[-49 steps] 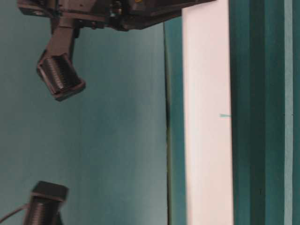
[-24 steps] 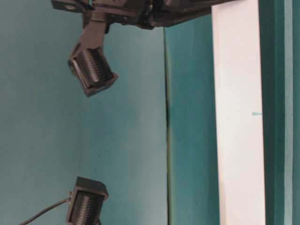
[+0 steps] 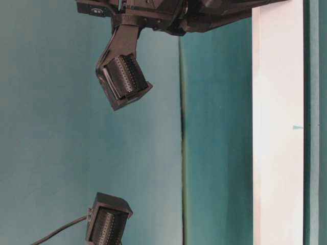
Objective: Lift a wooden board with both hands.
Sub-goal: 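Set the board down on the table with both grippers still closed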
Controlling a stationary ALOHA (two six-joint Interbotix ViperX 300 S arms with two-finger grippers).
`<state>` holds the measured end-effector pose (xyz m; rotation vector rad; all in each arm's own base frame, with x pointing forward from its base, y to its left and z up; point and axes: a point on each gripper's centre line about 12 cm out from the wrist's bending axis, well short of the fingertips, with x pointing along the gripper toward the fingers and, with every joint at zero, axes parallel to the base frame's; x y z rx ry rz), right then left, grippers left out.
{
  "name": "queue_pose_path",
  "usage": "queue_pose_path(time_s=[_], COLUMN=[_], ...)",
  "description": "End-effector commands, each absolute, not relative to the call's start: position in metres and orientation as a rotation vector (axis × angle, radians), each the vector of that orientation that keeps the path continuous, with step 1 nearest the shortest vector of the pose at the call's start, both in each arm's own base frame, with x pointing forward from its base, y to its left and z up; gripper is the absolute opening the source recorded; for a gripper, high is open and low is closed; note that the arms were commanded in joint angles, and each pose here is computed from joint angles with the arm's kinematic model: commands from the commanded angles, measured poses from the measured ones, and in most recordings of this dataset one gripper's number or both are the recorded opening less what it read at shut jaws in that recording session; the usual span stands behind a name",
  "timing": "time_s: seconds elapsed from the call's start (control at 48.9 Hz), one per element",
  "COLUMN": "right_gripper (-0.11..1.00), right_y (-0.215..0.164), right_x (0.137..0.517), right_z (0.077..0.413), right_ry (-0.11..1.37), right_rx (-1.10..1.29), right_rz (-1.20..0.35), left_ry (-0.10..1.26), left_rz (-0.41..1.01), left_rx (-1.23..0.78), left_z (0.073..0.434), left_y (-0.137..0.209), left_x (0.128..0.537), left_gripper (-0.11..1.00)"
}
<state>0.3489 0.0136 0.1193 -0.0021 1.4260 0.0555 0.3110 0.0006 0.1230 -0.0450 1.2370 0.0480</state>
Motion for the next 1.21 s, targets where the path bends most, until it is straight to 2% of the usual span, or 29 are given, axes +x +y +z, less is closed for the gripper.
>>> queue_pose_path(time_s=[0.0, 1.185], right_gripper=[0.22, 0.22], right_y=[0.018, 0.009], right_x=[0.351, 0.348], right_z=[0.12, 0.113], right_ry=[1.412, 1.398], right_rx=[-0.014, -0.005], right_rz=[0.072, 0.052], left_ry=[1.212, 1.196], left_rz=[0.055, 0.064], left_rx=[-0.054, -0.092], left_z=[0.125, 0.124], left_y=[0.002, -0.009], left_x=[0.314, 0.317], left_gripper=[0.18, 0.18])
